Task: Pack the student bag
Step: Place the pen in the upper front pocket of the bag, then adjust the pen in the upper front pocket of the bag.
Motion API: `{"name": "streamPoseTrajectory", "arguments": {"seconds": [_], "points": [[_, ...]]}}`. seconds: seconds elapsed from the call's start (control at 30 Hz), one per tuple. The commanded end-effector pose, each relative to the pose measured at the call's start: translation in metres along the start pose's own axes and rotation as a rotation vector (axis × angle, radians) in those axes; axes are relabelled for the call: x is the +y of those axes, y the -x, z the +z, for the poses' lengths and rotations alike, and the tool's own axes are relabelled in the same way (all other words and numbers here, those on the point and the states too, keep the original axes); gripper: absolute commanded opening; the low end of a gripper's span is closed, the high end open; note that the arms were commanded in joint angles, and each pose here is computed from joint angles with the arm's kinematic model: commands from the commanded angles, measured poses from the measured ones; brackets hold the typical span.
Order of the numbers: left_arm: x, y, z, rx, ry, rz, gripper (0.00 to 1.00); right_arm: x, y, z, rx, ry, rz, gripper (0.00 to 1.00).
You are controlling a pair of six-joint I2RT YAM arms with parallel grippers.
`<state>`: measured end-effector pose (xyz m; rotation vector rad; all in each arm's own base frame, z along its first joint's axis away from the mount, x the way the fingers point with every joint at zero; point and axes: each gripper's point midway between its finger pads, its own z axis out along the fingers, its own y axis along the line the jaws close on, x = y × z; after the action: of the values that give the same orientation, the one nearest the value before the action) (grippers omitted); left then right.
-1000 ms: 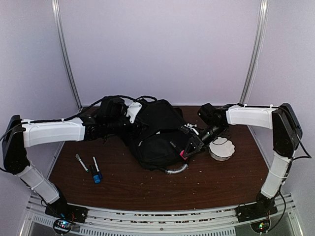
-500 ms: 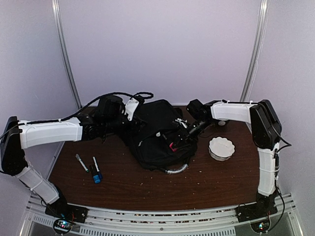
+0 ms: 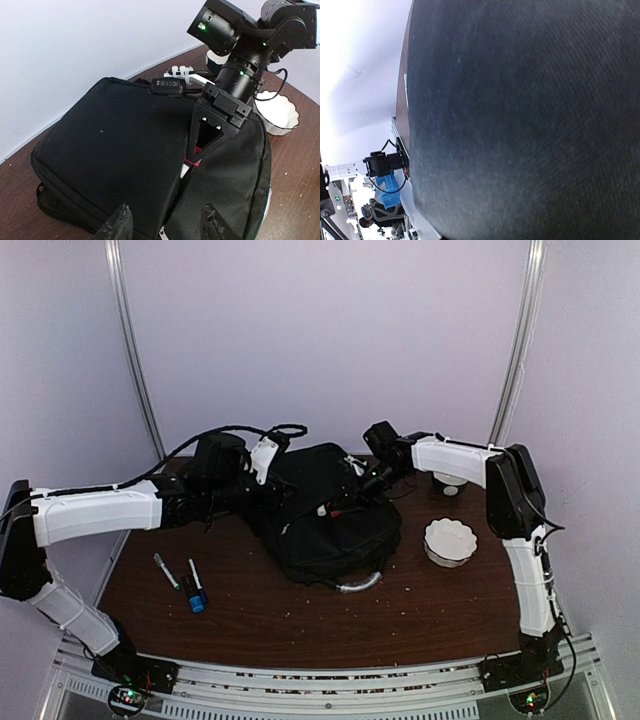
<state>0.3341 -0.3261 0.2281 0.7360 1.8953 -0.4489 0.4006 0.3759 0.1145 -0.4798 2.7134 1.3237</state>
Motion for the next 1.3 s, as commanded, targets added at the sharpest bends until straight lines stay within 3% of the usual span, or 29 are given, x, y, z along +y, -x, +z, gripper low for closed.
{"name": "streamPoseTrajectory", "arguments": {"seconds": [0.0, 0.23, 0.47, 0.53, 0.63, 0.7, 1.0, 1.27], "points": [[0.002, 0.018, -0.010, -0.065, 0.021, -0.019, 0.48, 0.010, 0.030, -0.003, -0.091, 0.013, -0.053, 0.29], [0.004, 0.016, -0.011, -0.064, 0.033, -0.010, 0.48, 0.011, 0.008, -0.025, -0.086, -0.040, -0.086, 0.42], [0.003, 0.022, -0.016, -0.082, 0.030, 0.024, 0.48, 0.010, -0.013, -0.051, -0.109, -0.133, -0.163, 0.45], [0.004, 0.022, -0.016, -0.081, 0.040, 0.030, 0.48, 0.013, -0.016, -0.057, -0.110, -0.153, -0.218, 0.40], [0.007, 0.018, -0.016, -0.066, 0.051, 0.031, 0.48, 0.020, -0.024, -0.058, -0.075, -0.168, -0.378, 0.08], [0.009, 0.015, -0.016, -0.056, 0.063, 0.024, 0.49, 0.022, -0.030, -0.056, -0.053, -0.201, -0.491, 0.00], [0.017, 0.006, -0.021, -0.023, 0.111, 0.018, 0.51, 0.017, -0.039, -0.035, -0.025, -0.382, -0.753, 0.00], [0.018, 0.006, -0.020, -0.024, 0.117, 0.010, 0.51, -0.001, 0.008, -0.019, -0.123, -0.566, -0.847, 0.00]]}}
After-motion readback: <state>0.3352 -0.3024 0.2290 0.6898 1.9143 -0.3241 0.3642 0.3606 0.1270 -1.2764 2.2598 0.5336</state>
